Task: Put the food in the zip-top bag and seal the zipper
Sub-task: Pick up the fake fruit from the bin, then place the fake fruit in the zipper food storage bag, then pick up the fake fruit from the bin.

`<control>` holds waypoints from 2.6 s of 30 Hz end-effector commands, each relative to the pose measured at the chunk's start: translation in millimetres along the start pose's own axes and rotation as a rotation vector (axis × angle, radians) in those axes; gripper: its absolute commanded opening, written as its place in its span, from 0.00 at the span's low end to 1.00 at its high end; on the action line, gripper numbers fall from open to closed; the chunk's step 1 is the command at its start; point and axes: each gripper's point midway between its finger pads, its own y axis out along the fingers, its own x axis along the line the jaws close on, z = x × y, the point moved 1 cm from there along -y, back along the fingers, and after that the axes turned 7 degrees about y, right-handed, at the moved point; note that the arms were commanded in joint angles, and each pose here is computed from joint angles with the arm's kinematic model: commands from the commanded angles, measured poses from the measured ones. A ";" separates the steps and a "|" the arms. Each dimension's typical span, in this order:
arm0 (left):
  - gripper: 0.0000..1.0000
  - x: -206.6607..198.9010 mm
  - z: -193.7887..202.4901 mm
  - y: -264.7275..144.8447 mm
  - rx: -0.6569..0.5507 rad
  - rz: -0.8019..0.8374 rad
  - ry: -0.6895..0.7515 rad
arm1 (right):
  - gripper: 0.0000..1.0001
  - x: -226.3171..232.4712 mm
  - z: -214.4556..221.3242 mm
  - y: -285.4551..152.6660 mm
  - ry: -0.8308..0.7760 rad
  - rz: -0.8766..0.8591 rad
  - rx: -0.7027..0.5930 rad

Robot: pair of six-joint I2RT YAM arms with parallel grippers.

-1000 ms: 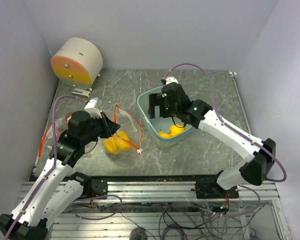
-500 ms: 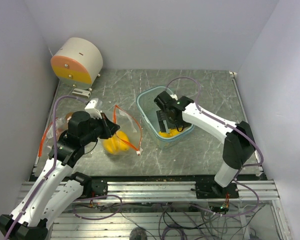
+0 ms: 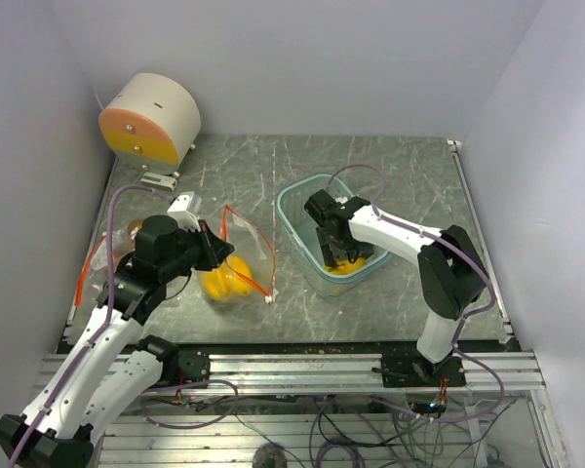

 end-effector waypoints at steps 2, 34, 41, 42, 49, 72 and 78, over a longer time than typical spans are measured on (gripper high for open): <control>0.07 -0.8 -0.3 -3.7 -0.007 0.002 0.013 | 0.46 11.0 7.4 6.4 0.009 -0.060 0.037; 0.07 -7.4 -6.4 8.6 0.012 0.031 -0.010 | 0.15 173.1 -15.7 -319.1 -0.267 -1.585 -0.480; 0.07 -11.8 -15.0 -12.2 -0.014 0.020 0.003 | 0.14 177.4 -29.4 -254.4 -0.137 -1.335 -0.464; 0.07 -13.4 -17.7 -16.8 -0.019 0.019 0.007 | 0.14 175.0 -32.2 -247.5 -0.114 -1.296 -0.472; 0.07 -25.5 -30.4 -29.8 -0.059 0.055 0.000 | 0.22 173.5 -41.7 -201.6 -0.063 -1.026 -0.458; 0.07 -20.7 -18.9 -16.0 -0.049 0.067 -0.022 | 1.00 41.5 -55.0 -163.9 0.096 -0.466 -0.413; 0.07 -18.2 -17.4 -12.6 -0.037 0.058 -0.007 | 1.00 31.7 -28.4 -104.2 0.076 -0.431 -0.238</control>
